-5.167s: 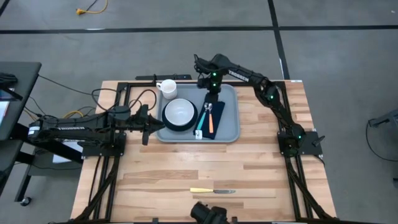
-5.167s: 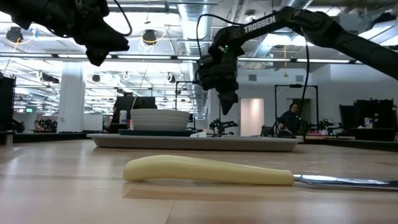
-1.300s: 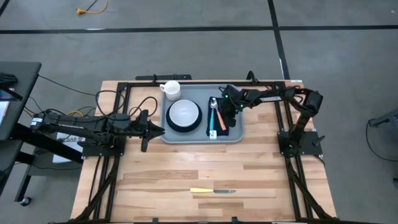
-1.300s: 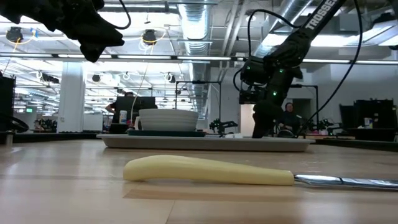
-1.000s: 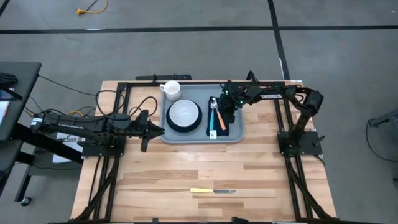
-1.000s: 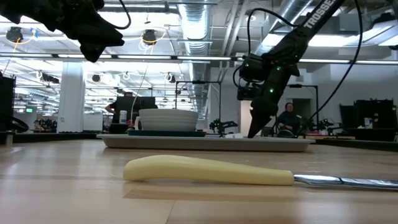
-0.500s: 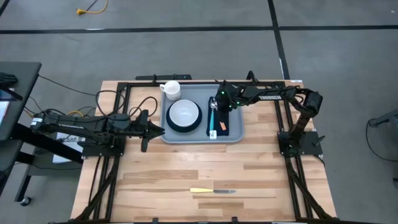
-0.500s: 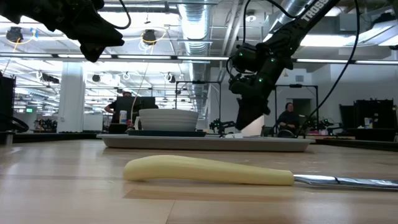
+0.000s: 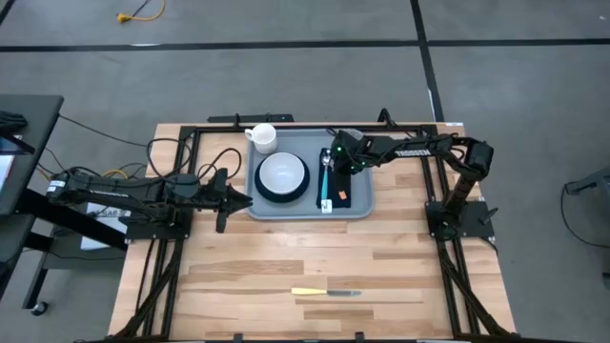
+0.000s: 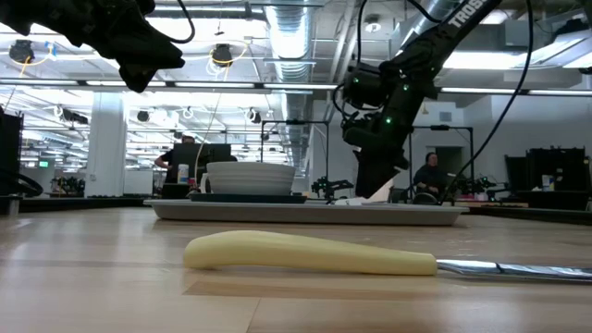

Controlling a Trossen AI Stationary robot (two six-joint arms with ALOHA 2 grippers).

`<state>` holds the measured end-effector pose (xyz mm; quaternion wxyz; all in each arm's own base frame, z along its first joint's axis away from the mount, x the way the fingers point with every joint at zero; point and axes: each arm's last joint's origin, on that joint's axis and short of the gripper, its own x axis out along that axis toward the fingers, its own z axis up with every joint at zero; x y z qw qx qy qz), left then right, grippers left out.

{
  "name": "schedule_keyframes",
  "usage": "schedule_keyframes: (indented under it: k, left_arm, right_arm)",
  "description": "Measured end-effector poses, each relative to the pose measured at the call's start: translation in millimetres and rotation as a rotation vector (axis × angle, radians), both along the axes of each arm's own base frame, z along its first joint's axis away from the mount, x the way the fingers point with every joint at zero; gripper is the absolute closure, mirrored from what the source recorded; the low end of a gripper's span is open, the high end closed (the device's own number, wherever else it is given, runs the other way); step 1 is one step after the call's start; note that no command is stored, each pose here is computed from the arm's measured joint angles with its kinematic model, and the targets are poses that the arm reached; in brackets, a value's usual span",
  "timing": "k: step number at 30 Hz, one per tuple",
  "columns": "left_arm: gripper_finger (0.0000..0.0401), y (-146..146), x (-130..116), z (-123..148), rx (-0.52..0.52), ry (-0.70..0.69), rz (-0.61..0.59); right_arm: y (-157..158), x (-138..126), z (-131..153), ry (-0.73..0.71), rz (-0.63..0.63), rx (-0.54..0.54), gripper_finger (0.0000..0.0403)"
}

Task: Set up tray
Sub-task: Adjust the orange fork

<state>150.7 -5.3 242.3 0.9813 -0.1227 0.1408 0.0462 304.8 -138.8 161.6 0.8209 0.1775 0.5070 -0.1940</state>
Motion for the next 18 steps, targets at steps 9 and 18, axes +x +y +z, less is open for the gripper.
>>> schedule_keyframes:
  k: [9,18]
  left_arm:
    - [0.0344,0.0,0.0,0.0,-0.001,0.000,0.001]
    - [0.0344,0.0,0.0,0.0,-0.006,0.000,0.003]
  right_arm:
    - [10.0,5.0,0.1,-0.007,-0.003,0.004,0.0210]
    - [14.1,6.4,-0.5,0.011,-0.034,-0.039,0.0208]
